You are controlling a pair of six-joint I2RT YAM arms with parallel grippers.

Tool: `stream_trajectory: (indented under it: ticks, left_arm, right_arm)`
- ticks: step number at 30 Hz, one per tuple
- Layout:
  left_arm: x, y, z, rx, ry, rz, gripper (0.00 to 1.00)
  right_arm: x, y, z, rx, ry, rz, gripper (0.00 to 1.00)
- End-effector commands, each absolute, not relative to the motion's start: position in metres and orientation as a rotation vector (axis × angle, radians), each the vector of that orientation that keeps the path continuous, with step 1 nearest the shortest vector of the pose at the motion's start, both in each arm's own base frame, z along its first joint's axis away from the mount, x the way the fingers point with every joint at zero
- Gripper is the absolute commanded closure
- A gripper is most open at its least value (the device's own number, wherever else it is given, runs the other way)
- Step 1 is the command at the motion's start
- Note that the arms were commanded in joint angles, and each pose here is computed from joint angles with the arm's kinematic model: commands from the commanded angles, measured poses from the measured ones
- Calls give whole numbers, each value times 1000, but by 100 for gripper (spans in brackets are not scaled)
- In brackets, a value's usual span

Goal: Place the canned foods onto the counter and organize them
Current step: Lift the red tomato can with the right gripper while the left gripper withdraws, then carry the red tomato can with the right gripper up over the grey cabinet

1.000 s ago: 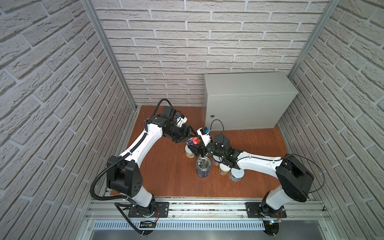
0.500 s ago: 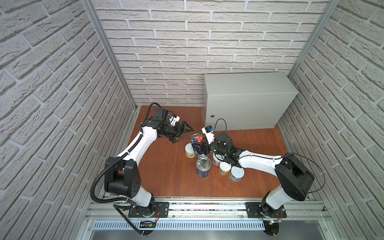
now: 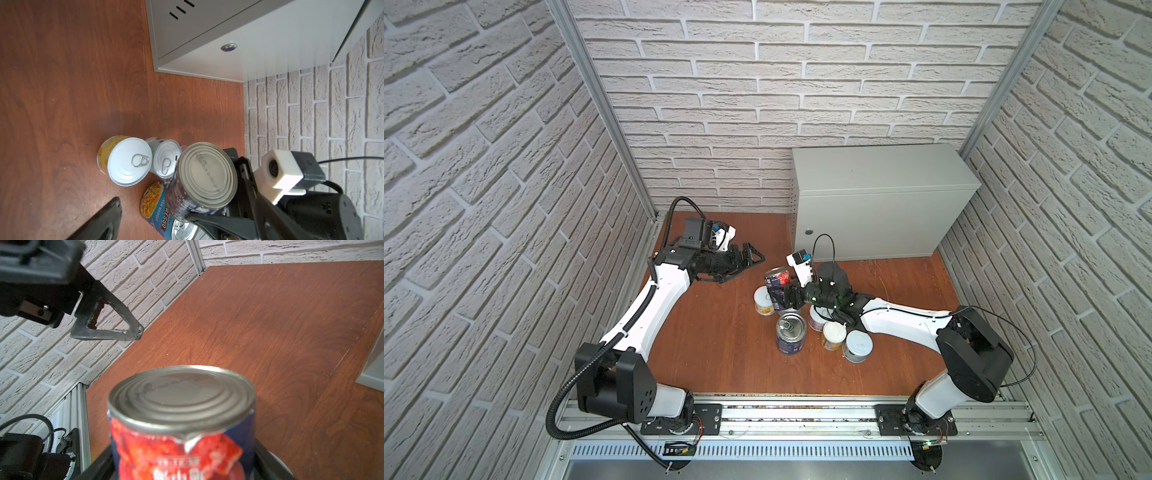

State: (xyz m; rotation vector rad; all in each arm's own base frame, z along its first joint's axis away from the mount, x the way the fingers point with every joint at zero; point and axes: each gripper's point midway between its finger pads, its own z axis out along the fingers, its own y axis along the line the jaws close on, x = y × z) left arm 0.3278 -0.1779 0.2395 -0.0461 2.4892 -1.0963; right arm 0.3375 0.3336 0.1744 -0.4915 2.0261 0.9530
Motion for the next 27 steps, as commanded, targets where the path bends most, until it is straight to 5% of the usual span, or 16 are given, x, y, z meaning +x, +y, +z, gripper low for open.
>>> stream_trajectory:
  ticks: [1, 27]
  left_arm:
    - [330, -163, 241, -13, 2438, -956, 2]
    - [320, -136, 269, 64, 2157, -731, 2]
  right_arm:
    - [349, 330, 271, -465, 1765, 1022, 52]
    - [328, 241, 380, -381, 1747, 654, 53]
